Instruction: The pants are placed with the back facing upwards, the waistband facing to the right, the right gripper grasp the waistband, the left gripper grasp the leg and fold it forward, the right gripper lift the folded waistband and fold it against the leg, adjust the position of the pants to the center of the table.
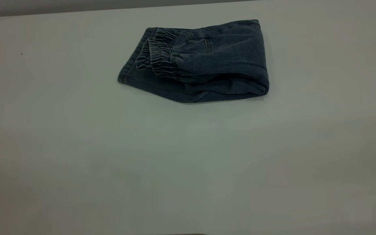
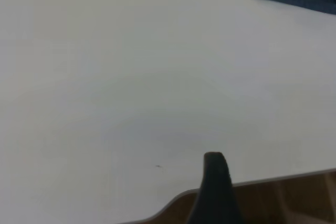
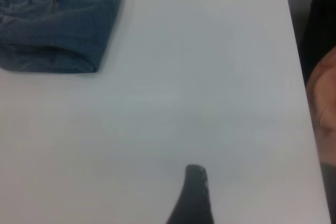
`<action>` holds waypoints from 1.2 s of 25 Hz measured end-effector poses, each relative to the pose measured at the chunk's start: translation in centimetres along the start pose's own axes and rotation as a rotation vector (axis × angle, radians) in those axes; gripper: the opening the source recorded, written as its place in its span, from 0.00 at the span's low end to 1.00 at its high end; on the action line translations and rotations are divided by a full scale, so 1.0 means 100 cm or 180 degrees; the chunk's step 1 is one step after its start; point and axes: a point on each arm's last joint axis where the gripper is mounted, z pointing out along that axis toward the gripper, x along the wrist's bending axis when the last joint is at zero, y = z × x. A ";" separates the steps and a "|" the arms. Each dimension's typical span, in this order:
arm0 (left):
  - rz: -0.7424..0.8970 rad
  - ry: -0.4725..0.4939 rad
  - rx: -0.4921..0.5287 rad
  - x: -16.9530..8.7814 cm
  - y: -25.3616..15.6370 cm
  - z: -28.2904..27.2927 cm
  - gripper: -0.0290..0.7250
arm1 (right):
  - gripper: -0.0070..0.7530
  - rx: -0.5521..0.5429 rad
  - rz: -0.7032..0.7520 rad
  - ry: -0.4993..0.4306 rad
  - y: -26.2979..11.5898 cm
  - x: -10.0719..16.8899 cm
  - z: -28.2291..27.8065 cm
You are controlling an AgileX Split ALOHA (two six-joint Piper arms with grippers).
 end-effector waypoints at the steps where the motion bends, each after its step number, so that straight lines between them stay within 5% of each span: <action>1: 0.0000 0.0000 0.0003 0.000 0.000 0.000 0.71 | 0.73 -0.0001 0.0011 -0.0017 0.000 0.000 0.000; 30: 0.0003 0.0000 0.0000 0.000 0.000 0.000 0.71 | 0.73 0.0000 0.0006 -0.0087 0.000 -0.001 0.000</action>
